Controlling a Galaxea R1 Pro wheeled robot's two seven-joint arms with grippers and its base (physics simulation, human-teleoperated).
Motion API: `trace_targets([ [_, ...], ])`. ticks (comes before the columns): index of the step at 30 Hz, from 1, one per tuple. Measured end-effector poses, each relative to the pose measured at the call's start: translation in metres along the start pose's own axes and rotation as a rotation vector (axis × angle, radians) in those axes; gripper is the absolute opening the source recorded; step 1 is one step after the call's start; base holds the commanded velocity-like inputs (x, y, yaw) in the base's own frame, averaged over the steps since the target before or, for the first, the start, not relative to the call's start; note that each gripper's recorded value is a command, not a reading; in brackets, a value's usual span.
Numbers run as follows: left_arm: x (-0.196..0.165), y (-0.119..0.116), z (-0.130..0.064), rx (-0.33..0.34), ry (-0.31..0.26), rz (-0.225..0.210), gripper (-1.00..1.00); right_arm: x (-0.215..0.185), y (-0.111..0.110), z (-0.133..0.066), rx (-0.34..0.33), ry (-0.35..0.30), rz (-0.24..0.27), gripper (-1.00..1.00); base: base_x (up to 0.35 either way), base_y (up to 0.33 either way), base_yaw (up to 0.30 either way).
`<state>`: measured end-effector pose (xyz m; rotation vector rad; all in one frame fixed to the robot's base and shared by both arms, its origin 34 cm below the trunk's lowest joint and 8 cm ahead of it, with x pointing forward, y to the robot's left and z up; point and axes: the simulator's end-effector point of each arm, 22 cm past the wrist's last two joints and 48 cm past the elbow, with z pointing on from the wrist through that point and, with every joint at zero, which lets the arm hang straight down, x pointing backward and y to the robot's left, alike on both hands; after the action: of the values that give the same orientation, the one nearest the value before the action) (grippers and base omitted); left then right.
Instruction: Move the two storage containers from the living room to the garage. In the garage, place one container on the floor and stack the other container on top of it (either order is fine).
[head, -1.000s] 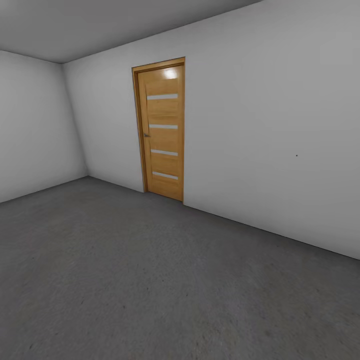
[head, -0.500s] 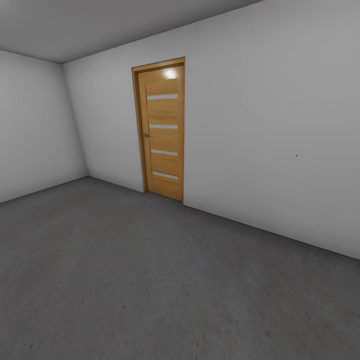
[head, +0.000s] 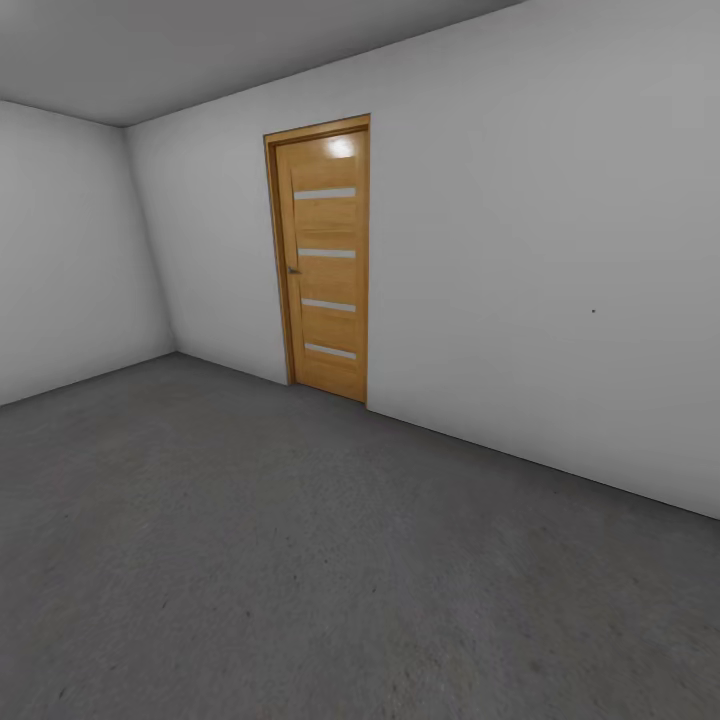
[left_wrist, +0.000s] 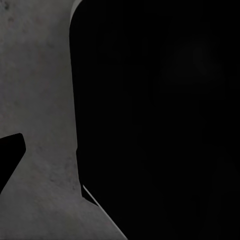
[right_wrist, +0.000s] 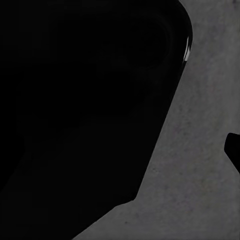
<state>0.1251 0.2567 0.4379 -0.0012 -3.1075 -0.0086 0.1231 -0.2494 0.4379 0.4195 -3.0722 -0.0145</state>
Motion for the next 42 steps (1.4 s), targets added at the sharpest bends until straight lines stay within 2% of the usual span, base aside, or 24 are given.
trace_targets([
  [42, 0.017, -0.003, 0.0, 0.002, 0.044, -0.001, 1.0, 0.01, 0.003, 0.0, -0.01, 0.027, 0.009, 1.0, 0.0, 0.0, 0.0],
])
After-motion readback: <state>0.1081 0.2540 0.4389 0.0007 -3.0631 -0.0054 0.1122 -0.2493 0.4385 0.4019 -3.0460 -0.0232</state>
